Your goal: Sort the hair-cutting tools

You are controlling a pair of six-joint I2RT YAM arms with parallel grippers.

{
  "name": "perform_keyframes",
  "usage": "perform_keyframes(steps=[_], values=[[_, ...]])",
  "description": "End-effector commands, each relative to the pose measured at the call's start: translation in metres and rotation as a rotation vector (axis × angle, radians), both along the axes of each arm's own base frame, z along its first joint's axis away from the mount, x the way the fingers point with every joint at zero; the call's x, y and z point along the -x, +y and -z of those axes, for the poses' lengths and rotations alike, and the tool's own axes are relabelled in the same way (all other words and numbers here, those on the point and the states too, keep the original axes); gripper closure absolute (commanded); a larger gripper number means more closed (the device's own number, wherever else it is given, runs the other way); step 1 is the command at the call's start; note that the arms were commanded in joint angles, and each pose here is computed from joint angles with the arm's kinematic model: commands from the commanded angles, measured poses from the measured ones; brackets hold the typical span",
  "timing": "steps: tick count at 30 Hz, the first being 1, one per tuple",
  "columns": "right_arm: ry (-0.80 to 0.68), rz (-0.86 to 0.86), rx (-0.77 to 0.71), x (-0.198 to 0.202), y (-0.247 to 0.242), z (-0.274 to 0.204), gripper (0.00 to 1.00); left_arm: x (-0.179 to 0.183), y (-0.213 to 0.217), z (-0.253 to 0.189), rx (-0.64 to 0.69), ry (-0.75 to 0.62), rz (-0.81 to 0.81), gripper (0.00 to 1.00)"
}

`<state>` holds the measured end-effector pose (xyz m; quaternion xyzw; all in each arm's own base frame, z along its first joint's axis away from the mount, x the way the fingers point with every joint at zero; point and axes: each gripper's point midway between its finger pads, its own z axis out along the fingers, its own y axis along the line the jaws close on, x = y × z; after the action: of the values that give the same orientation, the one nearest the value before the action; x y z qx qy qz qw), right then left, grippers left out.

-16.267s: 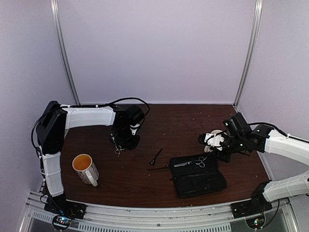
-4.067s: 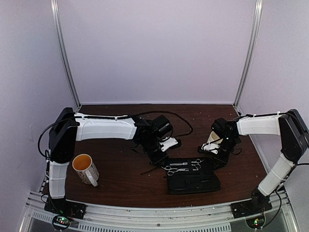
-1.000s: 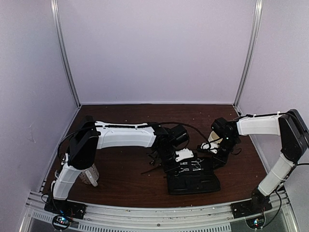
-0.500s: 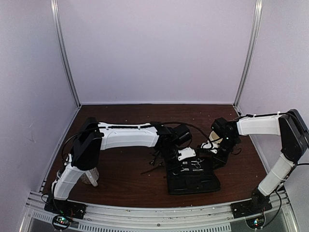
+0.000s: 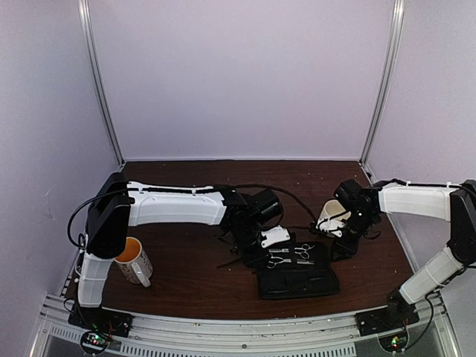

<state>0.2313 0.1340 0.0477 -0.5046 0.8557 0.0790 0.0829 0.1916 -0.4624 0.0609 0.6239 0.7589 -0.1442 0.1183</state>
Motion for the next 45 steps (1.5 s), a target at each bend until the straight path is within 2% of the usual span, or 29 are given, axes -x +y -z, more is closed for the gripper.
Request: perform_keyframes(steps=[1,8,12,18,30,39,45], values=[[0.021,-0.075,0.04,0.019,-0.013,0.005,0.5,0.007,-0.007,0.011,0.027,0.044,-0.002,0.64],[0.029,-0.133,0.019,0.031,-0.005,0.013,0.48,0.002,-0.02,0.019,0.042,0.039,0.005,0.64],[0.038,-0.131,0.033,0.032,-0.004,0.02,0.48,0.0,-0.022,0.029,0.02,0.041,-0.002,0.7],[0.046,-0.138,0.028,0.033,0.0,0.025,0.48,-0.004,-0.023,0.034,0.006,0.033,-0.013,0.71],[0.031,-0.156,0.008,0.032,0.008,0.025,0.49,-0.012,-0.036,0.038,-0.001,0.024,0.004,0.89],[0.027,-0.148,0.005,0.031,0.008,0.024,0.49,-0.011,-0.042,0.033,0.012,0.031,0.029,0.92],[0.02,-0.139,0.009,0.028,0.008,0.024,0.49,0.002,-0.049,0.025,0.048,0.066,0.081,0.92]])
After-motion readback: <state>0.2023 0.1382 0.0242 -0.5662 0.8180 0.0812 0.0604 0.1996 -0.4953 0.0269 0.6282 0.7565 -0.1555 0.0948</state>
